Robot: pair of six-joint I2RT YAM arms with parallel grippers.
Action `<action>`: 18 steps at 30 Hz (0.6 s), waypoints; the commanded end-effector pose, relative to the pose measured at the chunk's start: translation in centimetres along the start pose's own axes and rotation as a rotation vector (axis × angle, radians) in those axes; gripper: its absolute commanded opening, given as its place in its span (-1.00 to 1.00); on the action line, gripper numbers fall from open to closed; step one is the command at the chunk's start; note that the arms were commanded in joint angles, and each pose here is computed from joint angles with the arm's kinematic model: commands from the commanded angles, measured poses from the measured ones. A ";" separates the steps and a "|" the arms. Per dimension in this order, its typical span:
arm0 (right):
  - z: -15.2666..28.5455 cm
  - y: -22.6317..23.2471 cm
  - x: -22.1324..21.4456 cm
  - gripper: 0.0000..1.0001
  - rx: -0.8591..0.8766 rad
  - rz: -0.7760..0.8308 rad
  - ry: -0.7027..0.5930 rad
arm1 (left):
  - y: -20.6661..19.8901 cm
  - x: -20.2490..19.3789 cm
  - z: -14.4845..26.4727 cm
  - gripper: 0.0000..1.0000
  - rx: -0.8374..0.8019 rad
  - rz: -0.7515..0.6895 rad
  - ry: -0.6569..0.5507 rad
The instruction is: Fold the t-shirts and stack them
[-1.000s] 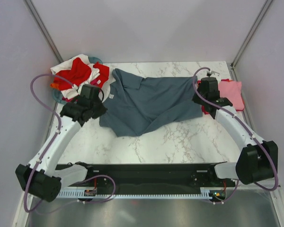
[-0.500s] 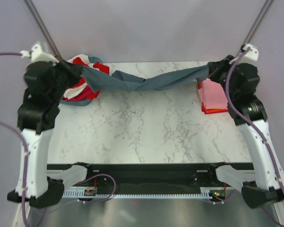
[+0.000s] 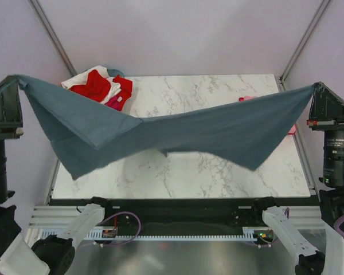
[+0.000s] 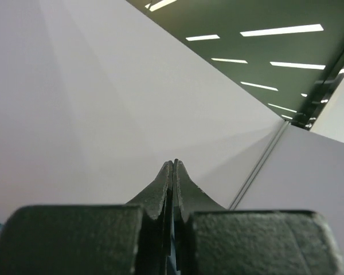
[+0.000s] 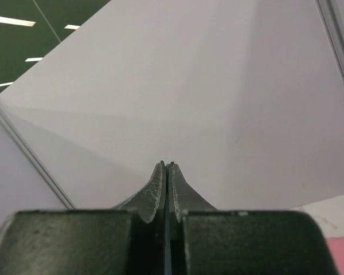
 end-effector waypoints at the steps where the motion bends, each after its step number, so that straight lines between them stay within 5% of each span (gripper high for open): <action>1: -2.8 -1.3 -3.8 -1.00 -0.090 0.030 0.123 | 3.4 -7.4 -7.3 -0.95 0.091 -0.052 0.198; 10: -7.0 -7.0 -20.1 -1.00 -0.339 0.019 0.508 | 14.6 -27.3 -15.1 -0.95 0.351 -0.019 0.658; 13: -9.2 -7.5 -23.9 -1.00 -0.345 0.030 0.612 | 15.6 -30.9 -18.2 -0.95 0.334 0.018 0.724; 17: -14.0 -6.6 -22.4 -1.00 -0.296 0.020 0.571 | 13.7 -30.7 -23.3 -0.95 0.201 0.033 0.658; 18: -14.9 -6.7 -21.7 -1.00 -0.296 0.017 0.550 | 11.7 -28.1 -24.8 -0.95 0.135 0.019 0.564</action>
Point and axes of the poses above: each gripper's point midway between its finger pads, its own z axis back along the fingers, its own y axis along the line the jaws close on, x = y × z, the point moved 6 cm from there along z, back along the fingers, and after that the axes turned 4 degrees about z, right-handed, at the moved point
